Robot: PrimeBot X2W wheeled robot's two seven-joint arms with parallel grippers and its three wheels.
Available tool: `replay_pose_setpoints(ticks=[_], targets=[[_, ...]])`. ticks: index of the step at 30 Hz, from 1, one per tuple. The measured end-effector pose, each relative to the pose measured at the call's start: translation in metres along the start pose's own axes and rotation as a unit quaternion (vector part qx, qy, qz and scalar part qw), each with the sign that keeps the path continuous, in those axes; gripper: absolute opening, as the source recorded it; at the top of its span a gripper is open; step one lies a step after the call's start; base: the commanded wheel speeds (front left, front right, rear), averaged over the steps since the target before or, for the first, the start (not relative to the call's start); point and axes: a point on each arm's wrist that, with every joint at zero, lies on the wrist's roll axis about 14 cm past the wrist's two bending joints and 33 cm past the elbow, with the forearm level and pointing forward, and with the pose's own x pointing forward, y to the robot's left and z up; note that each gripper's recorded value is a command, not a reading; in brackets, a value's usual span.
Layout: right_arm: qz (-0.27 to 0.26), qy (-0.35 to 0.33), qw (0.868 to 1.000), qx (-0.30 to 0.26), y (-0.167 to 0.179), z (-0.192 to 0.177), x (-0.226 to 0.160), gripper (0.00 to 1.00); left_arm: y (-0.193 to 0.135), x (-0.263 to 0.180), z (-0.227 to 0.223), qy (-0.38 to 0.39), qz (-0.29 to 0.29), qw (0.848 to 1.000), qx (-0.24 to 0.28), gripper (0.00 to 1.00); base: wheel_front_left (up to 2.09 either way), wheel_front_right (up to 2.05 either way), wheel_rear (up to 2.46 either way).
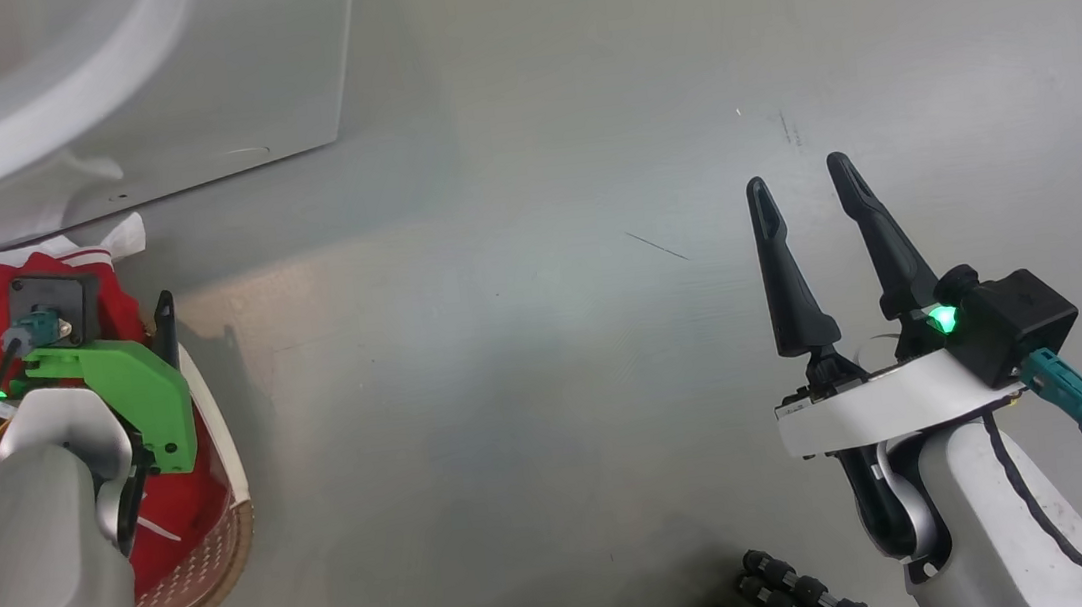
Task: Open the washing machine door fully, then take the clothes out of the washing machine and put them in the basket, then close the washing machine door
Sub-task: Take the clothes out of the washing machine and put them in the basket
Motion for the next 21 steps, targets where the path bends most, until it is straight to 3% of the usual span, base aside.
replay_pose_setpoints(ticks=[4,11,21], targets=[[-0.001,-0.002,1.000,-0.001,0.000,0.001,0.001,1.00,-0.003,0.004,-0.003,0.012,-0.001,1.000,-0.001,1.00,0.00,0.00,0.00],[0.004,0.003,1.000,0.004,0.005,-0.001,0.000,1.00,0.016,0.007,-0.019,0.053,0.048,0.997,-0.014,1.00,0.00,0.00,0.00],[0.008,0.009,1.000,0.008,0.009,-0.004,-0.002,1.00,0.008,0.019,-0.011,0.061,0.049,0.997,-0.020,1.00,0.00,0.00,0.00]])
